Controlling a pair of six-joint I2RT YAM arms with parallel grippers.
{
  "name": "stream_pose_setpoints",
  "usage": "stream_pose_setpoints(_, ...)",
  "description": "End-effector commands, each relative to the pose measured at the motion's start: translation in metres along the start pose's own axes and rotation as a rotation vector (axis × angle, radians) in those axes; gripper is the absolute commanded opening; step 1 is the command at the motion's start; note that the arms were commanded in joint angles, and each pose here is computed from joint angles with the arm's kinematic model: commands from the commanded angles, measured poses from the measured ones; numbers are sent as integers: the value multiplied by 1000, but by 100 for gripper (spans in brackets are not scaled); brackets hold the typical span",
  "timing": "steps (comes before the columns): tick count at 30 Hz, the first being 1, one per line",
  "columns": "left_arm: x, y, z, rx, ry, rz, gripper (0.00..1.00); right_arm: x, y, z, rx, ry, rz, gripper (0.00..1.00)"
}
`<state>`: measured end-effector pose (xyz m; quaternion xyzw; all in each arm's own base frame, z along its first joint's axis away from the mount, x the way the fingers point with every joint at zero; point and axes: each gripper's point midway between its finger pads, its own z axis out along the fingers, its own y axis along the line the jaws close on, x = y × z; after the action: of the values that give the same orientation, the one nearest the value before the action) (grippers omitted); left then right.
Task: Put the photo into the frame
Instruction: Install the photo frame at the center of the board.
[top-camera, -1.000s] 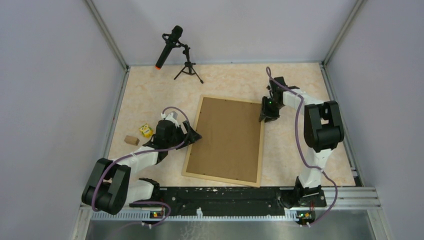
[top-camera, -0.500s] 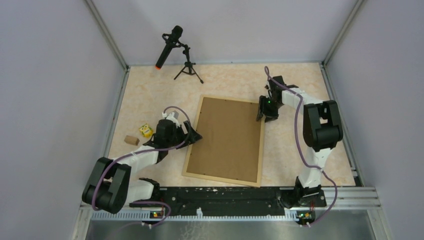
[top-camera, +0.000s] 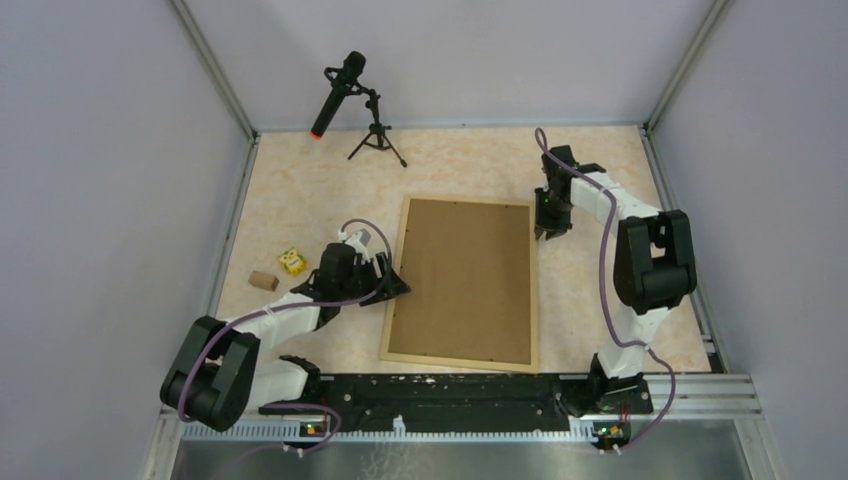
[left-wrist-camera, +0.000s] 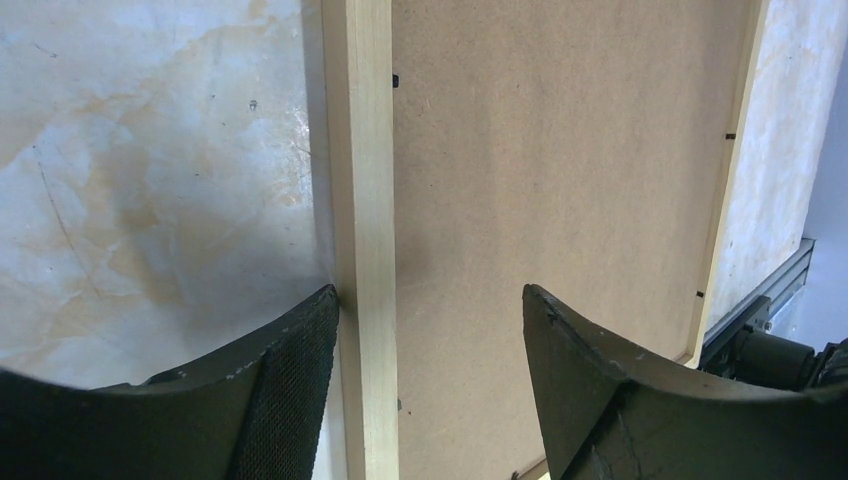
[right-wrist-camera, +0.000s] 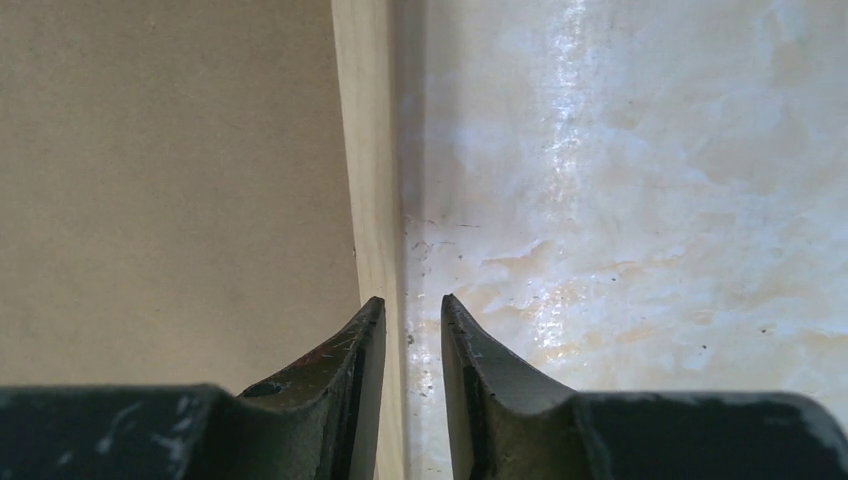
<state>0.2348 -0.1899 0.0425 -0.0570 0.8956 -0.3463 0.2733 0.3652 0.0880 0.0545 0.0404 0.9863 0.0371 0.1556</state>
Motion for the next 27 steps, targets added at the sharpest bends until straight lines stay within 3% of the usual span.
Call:
stream_pose_setpoints(1, 7, 3, 2, -20, 13, 14, 73, -12, -6, -6, 60, -40, -18, 26)
stream_pose_setpoints(15, 8, 4, 2, -27, 3, 14, 75, -16, 17, 13, 43, -6, -55, 23)
stream_pose_setpoints(27, 7, 4, 1, -26, -2, 14, 75, -6, 7, 18, 88, 17, -55, 18)
